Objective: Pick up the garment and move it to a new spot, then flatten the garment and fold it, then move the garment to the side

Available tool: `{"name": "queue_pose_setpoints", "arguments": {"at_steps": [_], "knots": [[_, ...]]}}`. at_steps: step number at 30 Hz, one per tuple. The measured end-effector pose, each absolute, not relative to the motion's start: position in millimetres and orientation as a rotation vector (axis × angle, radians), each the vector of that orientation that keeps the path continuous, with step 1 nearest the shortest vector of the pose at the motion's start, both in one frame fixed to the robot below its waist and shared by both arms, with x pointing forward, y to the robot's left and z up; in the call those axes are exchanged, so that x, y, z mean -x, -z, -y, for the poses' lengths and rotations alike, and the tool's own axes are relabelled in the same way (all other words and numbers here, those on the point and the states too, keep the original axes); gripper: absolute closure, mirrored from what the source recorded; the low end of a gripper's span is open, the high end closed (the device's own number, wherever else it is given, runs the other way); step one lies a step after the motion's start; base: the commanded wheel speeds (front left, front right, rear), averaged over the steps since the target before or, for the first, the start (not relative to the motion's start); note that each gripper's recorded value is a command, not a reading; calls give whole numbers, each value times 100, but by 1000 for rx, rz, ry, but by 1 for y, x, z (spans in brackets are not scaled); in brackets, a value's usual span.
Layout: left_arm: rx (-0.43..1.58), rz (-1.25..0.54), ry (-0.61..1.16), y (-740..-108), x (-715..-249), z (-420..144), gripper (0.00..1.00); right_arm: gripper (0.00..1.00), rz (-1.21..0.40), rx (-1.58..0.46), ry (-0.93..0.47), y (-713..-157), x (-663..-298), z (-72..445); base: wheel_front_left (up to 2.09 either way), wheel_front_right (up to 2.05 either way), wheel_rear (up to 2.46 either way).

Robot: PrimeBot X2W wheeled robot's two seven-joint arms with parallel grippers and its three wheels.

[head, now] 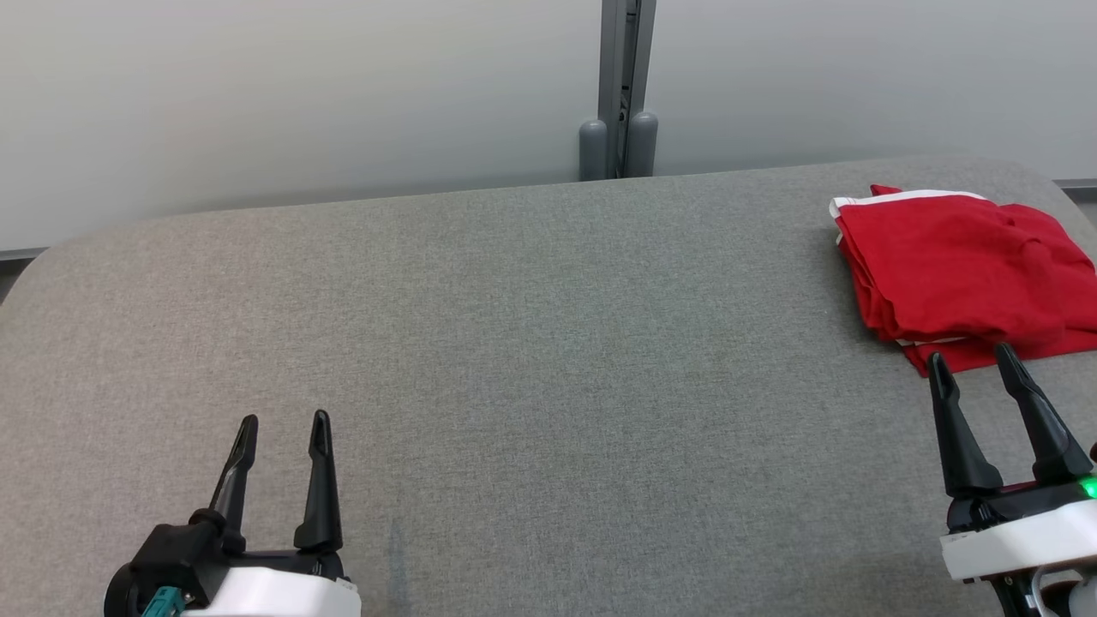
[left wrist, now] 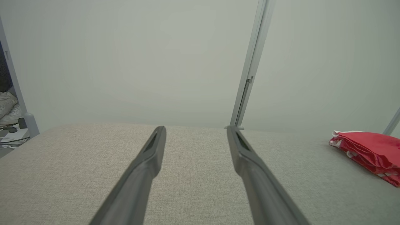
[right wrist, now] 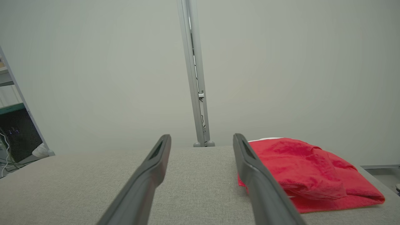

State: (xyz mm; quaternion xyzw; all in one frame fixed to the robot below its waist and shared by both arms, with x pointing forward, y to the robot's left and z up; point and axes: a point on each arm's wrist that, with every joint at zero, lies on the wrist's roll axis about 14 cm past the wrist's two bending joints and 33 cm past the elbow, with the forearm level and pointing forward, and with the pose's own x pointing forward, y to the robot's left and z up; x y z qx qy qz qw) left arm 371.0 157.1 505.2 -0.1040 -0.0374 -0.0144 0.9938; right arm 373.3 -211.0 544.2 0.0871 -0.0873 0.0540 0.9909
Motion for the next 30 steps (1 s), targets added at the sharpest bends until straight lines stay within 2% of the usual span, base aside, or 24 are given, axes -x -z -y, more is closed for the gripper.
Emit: {"name": "queue_pose_setpoints", "arguments": {"at_steps": [12, 13, 18, 30], "knots": [[214, 85, 36, -509, -371, -156, 0, 0, 170, -177, -118, -543, -372, 208, 0, 0, 0], [216, 86, 38, -509, -370, -155, 100, 100, 170, -177, -119, -543, -371, 207, 0, 0, 0], [230, 14, 26, -487, -362, -155, 100, 100, 95, -221, -111, -518, -364, 199, 0, 0, 0], [455, -47, -22, -477, -364, -165, 100, 100, 54, -442, -49, -510, -366, 207, 0, 0, 0]]}}
